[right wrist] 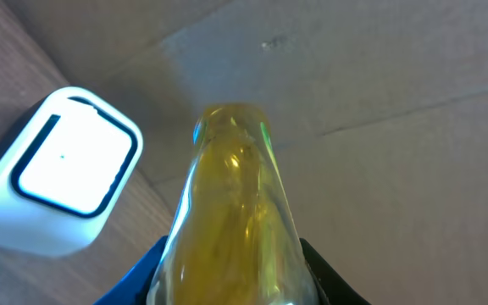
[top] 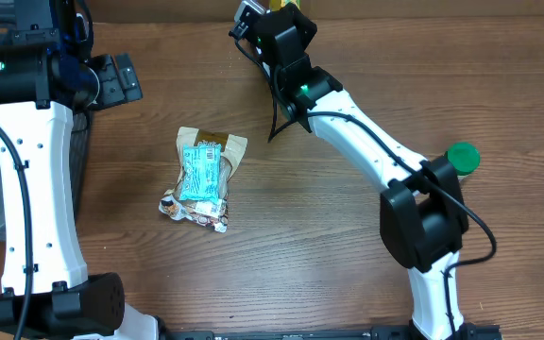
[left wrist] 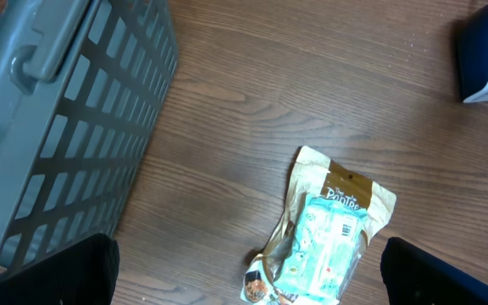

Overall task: Scan the item barcode
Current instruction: 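Hold the oil bottle's label in front of the scanner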

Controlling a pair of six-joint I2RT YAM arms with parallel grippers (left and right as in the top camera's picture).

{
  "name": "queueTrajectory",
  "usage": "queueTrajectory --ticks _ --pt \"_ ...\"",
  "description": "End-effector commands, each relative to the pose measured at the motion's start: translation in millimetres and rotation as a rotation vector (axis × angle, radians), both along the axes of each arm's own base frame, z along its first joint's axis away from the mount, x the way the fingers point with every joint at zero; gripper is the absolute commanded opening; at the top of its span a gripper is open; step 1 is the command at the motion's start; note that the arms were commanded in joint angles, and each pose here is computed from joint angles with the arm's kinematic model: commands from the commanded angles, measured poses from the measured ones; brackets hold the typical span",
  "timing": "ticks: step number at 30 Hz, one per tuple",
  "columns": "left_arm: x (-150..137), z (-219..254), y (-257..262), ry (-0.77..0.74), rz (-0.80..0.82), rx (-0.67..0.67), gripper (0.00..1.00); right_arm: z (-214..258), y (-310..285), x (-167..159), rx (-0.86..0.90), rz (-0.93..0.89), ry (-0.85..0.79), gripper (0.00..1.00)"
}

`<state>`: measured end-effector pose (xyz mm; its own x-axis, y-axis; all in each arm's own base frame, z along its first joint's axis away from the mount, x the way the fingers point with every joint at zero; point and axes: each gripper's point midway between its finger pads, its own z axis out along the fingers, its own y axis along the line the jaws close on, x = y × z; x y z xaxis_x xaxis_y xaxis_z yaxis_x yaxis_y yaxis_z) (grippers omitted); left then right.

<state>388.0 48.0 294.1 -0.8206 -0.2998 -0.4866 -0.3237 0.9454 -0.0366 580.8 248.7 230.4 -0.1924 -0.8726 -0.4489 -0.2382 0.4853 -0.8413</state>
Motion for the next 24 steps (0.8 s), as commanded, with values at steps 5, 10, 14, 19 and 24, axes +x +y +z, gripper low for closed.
queueTrajectory --ticks 5,10,14,19,24 --pt "2 -1 -1 0.003 -0.008 0.007 1.00 5 -3 29 0.073 -0.005 -0.115 0.25" --pt "2 -1 -2 0.003 -0.008 0.007 1.00 -16 -3 37 0.076 -0.009 -0.110 0.24" --pt "2 -1 -2 0.003 -0.008 0.007 1.00 -33 0 41 0.113 -0.019 -0.107 0.23" --pt "2 -1 -1 0.003 -0.008 0.007 0.99 -32 -1 46 0.154 -0.024 -0.140 0.23" --pt "2 -1 -2 0.003 -0.008 0.007 1.00 -33 1 46 0.236 -0.032 -0.140 0.23"
